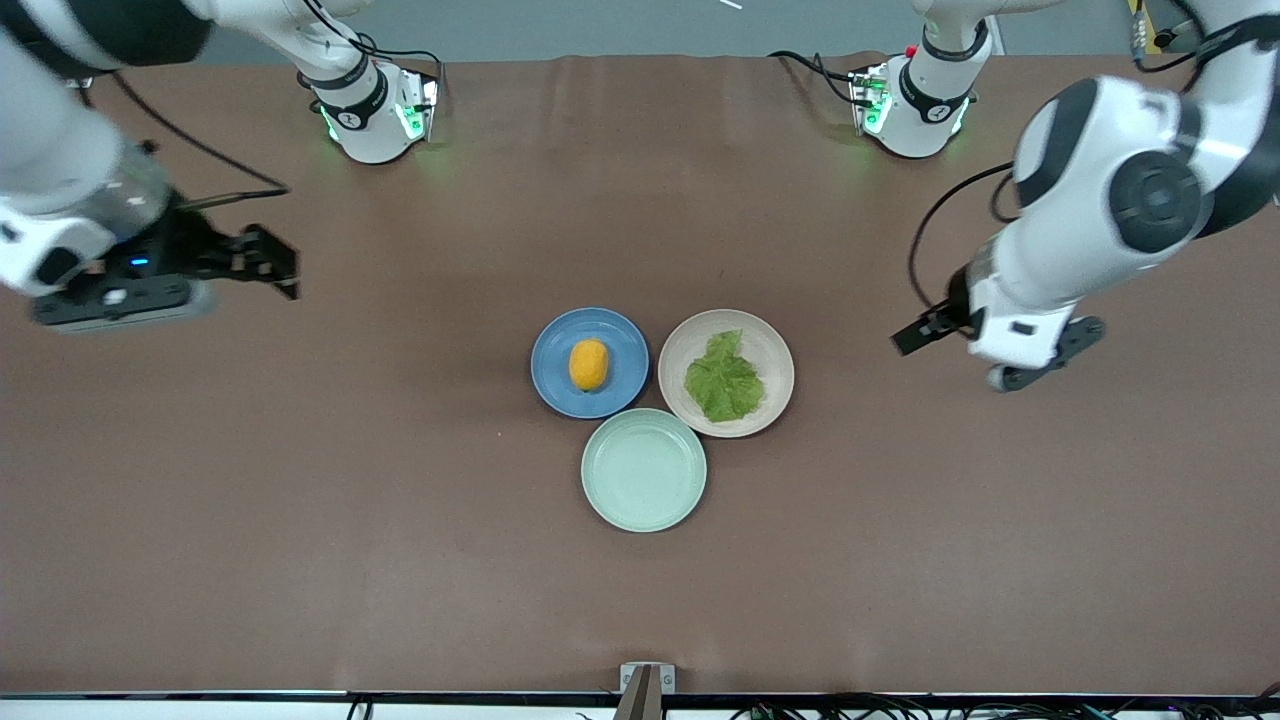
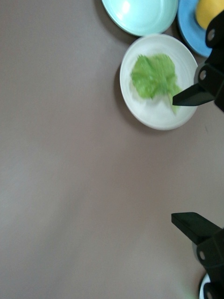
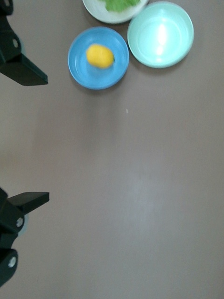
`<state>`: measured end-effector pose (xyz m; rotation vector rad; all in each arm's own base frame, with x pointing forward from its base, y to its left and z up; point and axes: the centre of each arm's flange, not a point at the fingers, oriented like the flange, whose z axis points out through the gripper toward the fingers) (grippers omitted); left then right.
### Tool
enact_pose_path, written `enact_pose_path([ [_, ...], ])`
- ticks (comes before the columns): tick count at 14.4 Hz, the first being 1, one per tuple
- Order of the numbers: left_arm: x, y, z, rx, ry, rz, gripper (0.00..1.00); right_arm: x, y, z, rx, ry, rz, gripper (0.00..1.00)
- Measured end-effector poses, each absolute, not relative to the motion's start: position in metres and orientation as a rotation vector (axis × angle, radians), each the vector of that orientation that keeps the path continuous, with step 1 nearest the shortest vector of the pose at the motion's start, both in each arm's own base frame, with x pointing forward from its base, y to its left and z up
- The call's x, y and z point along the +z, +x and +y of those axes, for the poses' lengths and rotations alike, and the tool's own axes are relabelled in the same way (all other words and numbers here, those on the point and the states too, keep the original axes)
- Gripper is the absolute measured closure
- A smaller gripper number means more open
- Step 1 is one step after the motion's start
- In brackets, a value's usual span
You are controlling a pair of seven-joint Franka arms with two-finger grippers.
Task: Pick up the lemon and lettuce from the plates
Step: 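Reach the right gripper to the lemon while the left gripper reaches the lettuce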
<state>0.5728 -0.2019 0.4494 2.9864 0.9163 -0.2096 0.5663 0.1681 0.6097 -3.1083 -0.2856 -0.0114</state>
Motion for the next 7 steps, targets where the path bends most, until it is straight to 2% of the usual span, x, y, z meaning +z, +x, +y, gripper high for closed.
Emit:
enact_pose_path([
  [3, 0.398, 0.57, -0.252, -0.219, 2.872, 1.174, 0.02, 0.558, 0.558, 0.263, 0.057, -3.127, -0.206, 0.0],
  [7, 0.331, 0.564, -0.304, -0.226, 2.729, 1.52, 0.05, 0.441, 0.555, 0.381, 0.046, -3.127, -0.061, 0.0],
])
